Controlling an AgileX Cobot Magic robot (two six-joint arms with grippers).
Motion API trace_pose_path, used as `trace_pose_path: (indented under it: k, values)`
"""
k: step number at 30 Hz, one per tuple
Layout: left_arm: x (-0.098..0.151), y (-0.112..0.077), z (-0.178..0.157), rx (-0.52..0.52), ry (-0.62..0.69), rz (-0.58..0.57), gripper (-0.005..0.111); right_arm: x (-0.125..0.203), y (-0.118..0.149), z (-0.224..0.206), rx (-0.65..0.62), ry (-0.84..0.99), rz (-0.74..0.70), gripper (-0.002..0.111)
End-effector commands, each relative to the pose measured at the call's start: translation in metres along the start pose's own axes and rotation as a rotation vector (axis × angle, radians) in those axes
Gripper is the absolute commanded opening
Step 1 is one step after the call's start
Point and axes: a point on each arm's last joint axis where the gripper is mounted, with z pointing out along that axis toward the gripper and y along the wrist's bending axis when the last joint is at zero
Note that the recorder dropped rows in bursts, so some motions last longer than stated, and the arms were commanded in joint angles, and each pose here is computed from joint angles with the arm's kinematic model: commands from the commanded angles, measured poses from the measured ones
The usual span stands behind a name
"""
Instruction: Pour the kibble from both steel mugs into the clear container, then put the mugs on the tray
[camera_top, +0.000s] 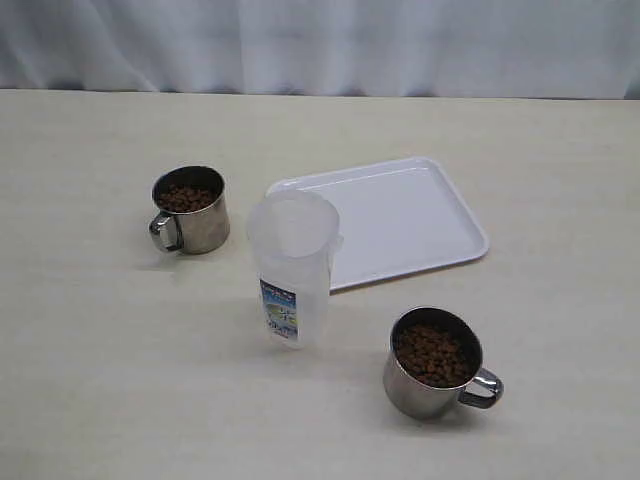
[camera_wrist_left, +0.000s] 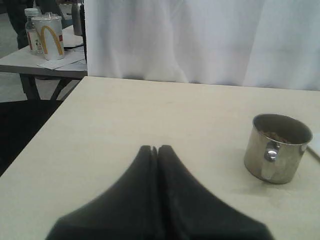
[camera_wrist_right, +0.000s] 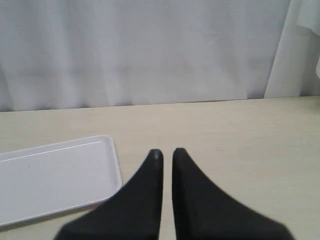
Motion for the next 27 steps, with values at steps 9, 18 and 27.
trace_pose_path:
  k: [9, 18, 27]
  values:
    - [0.001, 0.000, 0.000, 0.008, 0.002, -0.002, 0.000, 0.001, -0.001, 0.000, 0.015, 0.003, -0.084, 0.006]
    - [0.000, 0.000, 0.000, 0.008, -0.005, -0.002, 0.000, -0.005, -0.001, 0.000, 0.014, -0.060, -0.094, 0.006]
    - [0.000, 0.000, 0.000, 0.008, -0.005, -0.002, 0.000, -0.034, -0.002, -0.007, -0.025, -0.396, 0.245, 0.006]
